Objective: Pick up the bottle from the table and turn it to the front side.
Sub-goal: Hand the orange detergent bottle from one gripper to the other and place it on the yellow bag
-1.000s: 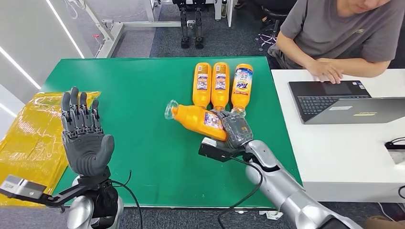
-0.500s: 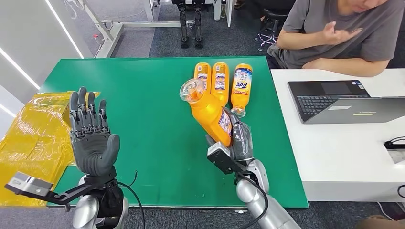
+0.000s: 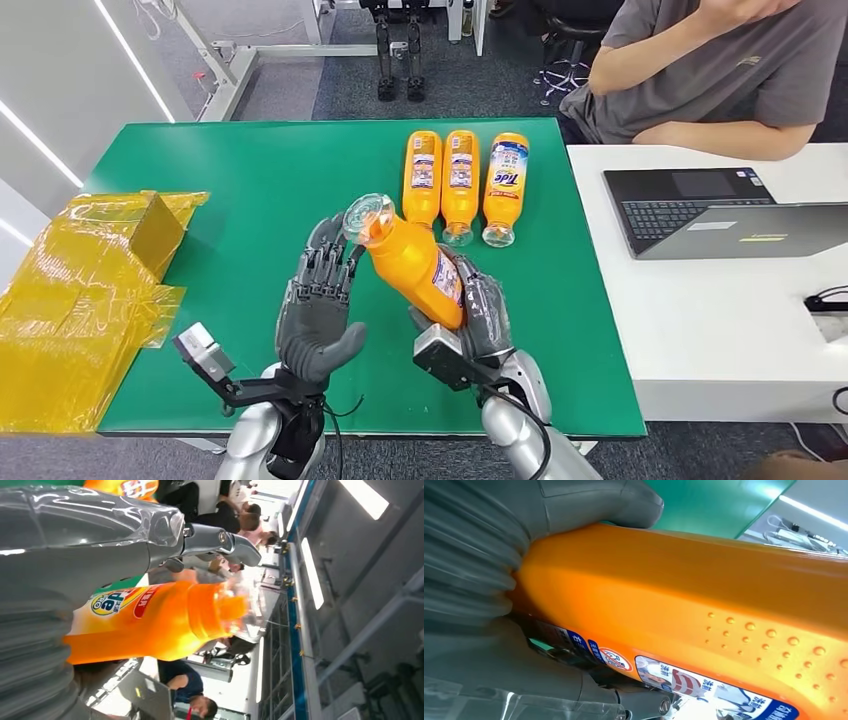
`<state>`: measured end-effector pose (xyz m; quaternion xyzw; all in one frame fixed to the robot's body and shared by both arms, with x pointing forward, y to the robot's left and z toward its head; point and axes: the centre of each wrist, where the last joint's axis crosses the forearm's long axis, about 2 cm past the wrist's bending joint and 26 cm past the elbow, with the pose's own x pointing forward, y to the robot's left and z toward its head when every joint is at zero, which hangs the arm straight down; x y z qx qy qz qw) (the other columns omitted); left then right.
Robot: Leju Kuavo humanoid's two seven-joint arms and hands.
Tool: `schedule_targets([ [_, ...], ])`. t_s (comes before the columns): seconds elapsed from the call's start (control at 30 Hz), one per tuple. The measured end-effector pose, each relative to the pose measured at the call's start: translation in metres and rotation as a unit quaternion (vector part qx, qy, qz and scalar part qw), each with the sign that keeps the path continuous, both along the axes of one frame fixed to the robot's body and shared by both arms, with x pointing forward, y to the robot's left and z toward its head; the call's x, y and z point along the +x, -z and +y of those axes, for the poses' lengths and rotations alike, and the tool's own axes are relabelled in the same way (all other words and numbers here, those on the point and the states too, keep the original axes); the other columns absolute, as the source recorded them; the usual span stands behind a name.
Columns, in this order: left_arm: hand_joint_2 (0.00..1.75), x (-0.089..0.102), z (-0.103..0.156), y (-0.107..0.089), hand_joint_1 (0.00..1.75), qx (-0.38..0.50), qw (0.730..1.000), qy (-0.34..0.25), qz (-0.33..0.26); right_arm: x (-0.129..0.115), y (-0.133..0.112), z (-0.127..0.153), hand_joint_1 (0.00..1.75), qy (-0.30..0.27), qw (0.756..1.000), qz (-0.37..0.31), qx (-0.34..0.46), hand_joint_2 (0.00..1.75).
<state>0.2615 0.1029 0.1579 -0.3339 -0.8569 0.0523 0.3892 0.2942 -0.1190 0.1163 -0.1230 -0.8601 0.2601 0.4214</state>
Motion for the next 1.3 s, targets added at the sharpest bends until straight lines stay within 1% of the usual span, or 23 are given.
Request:
schedule_targets([
  [0.17, 1.75, 0.003, -0.003, 0.010, 0.00, 0.014, 1.000, 0.008, 0.015, -0.004, -0.003, 0.005, 1.75, -0.026, 0.999, -0.002, -0.021, 1.75],
  [0.37, 1.75, 0.008, -0.005, 0.012, 0.00, 0.017, 1.000, 0.010, 0.022, -0.007, -0.004, 0.015, 1.75, -0.072, 0.996, 0.007, -0.047, 1.75],
  [0.63, 1.75, 0.013, 0.001, 0.015, 0.00, 0.014, 0.999, -0.013, 0.036, 0.002, -0.007, 0.025, 1.75, -0.116, 0.989, 0.042, -0.084, 1.75],
  [0.87, 1.75, 0.012, 0.008, 0.020, 0.00, 0.008, 0.998, -0.042, 0.055, 0.012, -0.005, 0.033, 1.75, -0.140, 0.981, 0.081, -0.107, 1.75],
  [1.1, 1.75, 0.011, 0.010, 0.023, 0.00, 0.006, 0.996, -0.054, 0.066, 0.015, -0.002, 0.037, 1.75, -0.148, 0.977, 0.094, -0.120, 1.75],
  [1.3, 1.75, 0.009, 0.012, 0.027, 0.00, 0.006, 0.994, -0.075, 0.081, 0.015, -0.002, 0.040, 1.75, -0.172, 0.971, 0.104, -0.126, 1.75],
])
